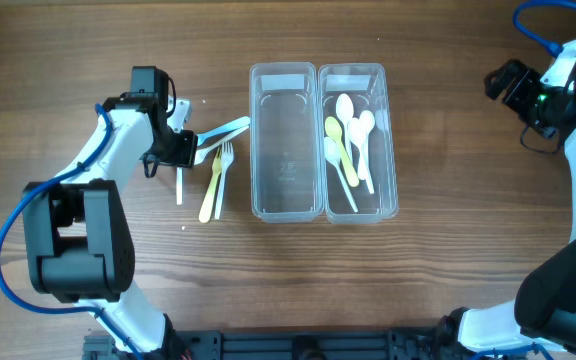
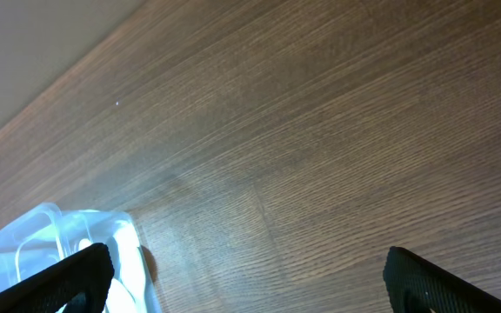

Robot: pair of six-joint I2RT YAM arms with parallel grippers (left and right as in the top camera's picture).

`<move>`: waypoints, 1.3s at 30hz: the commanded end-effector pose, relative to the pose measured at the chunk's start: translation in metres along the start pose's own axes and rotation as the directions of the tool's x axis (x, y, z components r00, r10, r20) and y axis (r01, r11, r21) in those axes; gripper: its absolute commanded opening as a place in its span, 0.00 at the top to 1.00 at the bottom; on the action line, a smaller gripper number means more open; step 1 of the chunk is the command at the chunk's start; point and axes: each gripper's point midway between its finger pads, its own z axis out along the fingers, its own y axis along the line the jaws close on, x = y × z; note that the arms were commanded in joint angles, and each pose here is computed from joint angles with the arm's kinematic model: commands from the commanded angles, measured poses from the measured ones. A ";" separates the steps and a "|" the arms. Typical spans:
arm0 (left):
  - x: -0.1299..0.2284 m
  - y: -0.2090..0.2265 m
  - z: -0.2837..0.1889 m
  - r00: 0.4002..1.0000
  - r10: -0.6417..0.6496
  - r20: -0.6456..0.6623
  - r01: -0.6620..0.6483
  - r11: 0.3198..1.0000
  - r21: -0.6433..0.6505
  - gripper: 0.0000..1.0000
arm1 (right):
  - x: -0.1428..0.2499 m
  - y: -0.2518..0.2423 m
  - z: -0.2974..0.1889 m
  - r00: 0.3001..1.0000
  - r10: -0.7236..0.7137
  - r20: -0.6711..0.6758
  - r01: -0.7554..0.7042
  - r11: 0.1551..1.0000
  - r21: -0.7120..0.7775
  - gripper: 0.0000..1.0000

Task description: Pack container

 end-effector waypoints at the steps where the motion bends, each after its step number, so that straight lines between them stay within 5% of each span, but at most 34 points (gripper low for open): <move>1: 0.018 0.000 0.016 0.999 0.017 -0.045 -0.017 1.000 0.003 0.40 | -0.007 0.007 -0.008 1.000 0.005 0.023 -0.005 1.000 -0.023 0.00; 16: 0.037 -0.001 0.037 0.999 0.018 -0.051 -0.018 1.000 -0.008 0.54 | -0.007 0.007 -0.008 1.000 0.005 0.023 -0.005 1.000 -0.023 0.00; 18: 0.038 -0.001 0.037 0.998 0.018 -0.056 -0.018 1.000 -0.007 0.61 | -0.007 0.007 -0.008 1.000 0.005 0.023 -0.005 1.000 -0.023 0.00; 22: 0.043 -0.001 0.037 0.997 0.018 -0.075 -0.018 1.000 -0.007 0.91 | -0.007 0.007 -0.008 1.000 0.005 0.023 -0.005 1.000 -0.023 0.00; 24: 0.045 -0.002 0.037 0.996 0.018 -0.085 -0.018 1.000 -0.006 0.96 | -0.007 0.007 -0.008 1.000 0.006 0.023 -0.005 1.000 -0.022 0.00; 32: 0.032 0.005 0.005 0.996 -0.030 -0.083 0.026 0.999 -0.039 0.96 | -0.007 0.007 -0.008 1.000 0.005 0.023 -0.004 1.000 -0.023 0.00; 39: -0.010 0.012 -0.075 0.990 -0.086 0.113 0.093 0.994 -0.057 0.96 | -0.007 0.007 -0.008 1.000 0.005 0.023 -0.005 1.000 -0.023 0.00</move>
